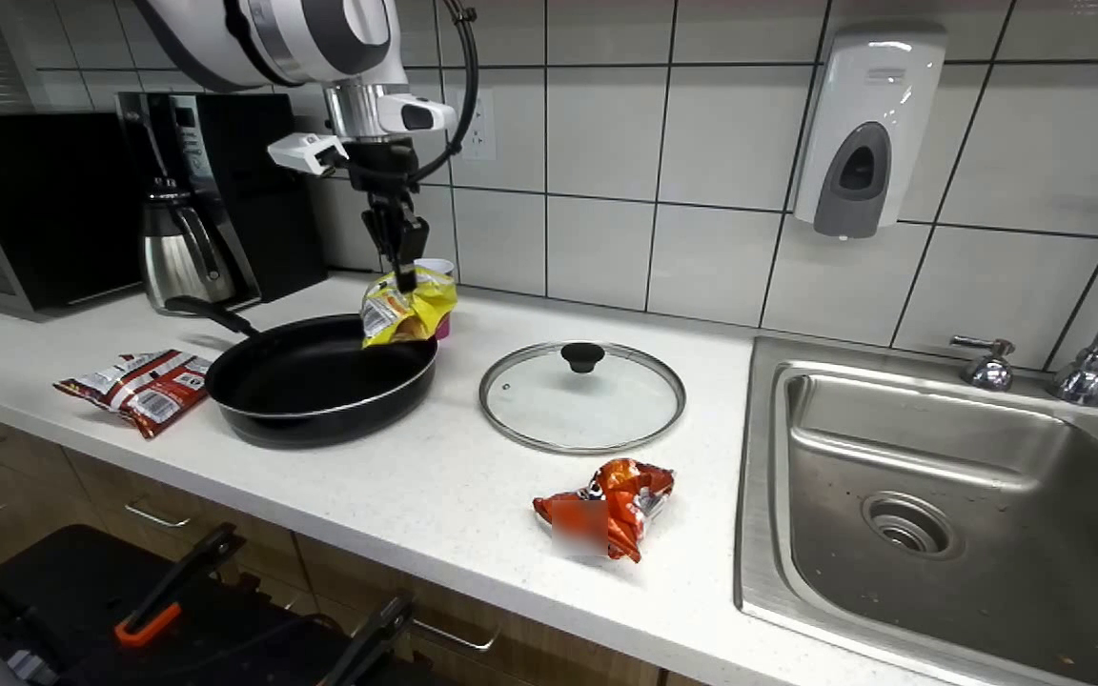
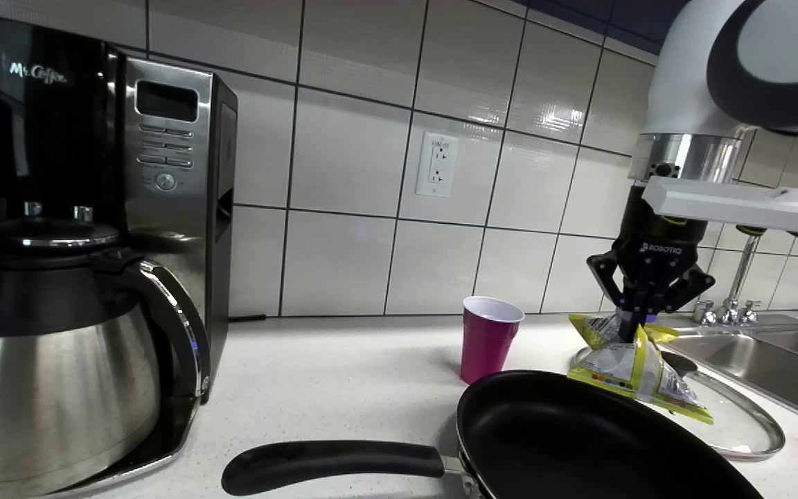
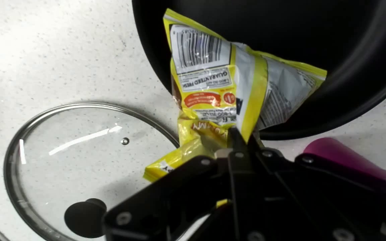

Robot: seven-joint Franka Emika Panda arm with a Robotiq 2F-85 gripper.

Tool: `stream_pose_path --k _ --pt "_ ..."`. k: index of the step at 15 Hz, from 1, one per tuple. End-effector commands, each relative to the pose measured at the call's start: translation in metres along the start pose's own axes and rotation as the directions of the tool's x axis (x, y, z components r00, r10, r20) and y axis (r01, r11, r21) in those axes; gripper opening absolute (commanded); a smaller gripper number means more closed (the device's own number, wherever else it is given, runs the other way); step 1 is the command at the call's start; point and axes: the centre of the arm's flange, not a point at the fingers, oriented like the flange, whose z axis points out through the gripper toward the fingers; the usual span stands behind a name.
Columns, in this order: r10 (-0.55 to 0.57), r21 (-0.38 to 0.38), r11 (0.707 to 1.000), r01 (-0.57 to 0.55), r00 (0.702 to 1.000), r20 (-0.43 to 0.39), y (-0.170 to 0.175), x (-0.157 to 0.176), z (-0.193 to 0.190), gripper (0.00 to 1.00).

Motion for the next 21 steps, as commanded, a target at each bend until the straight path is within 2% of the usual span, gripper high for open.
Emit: stream_pose_path --k 1,7,14,21 --pt "-0.116 -0.019 0.993 0.116 0.993 0.031 -0.029 0.015 0.004 0.00" --pt "-0.284 -0.012 0.959 0.285 0.957 0.055 -0.069 0.022 0.019 0.00" --pt "-0.453 0.009 0.891 0.454 0.887 0.096 -0.105 0.021 0.038 0.00" --pt "-0.553 0.041 0.832 0.553 0.821 0.143 -0.120 0.011 0.054 0.00"
